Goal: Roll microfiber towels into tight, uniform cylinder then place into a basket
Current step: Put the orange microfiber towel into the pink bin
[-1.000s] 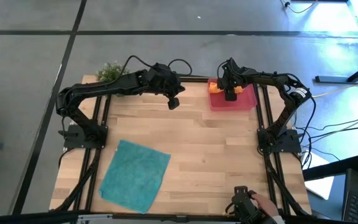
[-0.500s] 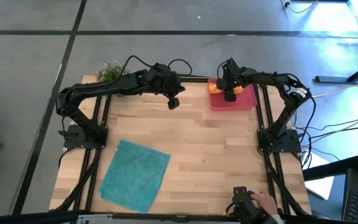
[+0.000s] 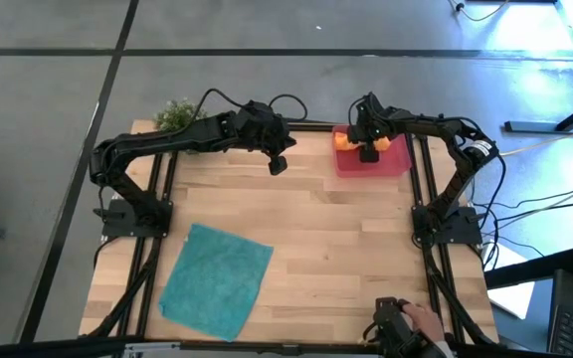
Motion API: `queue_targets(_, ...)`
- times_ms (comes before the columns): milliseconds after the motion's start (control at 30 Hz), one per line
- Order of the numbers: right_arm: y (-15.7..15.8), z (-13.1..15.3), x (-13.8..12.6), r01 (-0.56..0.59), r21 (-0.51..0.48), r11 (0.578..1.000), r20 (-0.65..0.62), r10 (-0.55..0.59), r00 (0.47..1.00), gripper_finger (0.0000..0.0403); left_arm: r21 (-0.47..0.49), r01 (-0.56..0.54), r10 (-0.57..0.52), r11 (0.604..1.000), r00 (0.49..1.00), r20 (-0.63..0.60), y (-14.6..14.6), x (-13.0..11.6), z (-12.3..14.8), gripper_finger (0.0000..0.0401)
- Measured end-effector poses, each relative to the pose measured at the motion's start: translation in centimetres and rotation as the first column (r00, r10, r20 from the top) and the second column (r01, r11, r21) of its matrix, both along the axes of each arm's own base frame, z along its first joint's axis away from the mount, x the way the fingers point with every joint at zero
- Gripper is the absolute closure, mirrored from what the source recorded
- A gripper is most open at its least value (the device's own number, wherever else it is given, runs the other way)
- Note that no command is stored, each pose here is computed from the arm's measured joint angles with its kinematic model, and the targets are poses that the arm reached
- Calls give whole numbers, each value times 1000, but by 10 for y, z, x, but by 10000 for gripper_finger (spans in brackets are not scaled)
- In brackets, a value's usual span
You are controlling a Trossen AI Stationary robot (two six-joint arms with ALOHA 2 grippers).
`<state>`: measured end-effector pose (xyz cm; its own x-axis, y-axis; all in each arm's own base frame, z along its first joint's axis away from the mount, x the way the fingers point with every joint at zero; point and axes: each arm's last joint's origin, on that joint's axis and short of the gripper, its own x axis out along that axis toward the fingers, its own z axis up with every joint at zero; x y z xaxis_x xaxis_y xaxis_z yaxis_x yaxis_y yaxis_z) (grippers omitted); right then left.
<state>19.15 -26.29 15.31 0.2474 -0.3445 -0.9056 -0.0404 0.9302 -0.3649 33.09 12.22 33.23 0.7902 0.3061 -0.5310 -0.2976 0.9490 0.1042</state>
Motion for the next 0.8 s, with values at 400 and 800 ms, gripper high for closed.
queue_targets(400, -4, 6, 2, 18, -37, 999, -26, -19, 999, 4, 0, 0, 0, 1000, 1000, 0, 0, 0, 0, 387)
queue_targets(800, -13, 35, 8, 24, -27, 999, -50, -26, 998, 3, 0, 0, 0, 1000, 1000, 0, 0, 0, 0, 387)
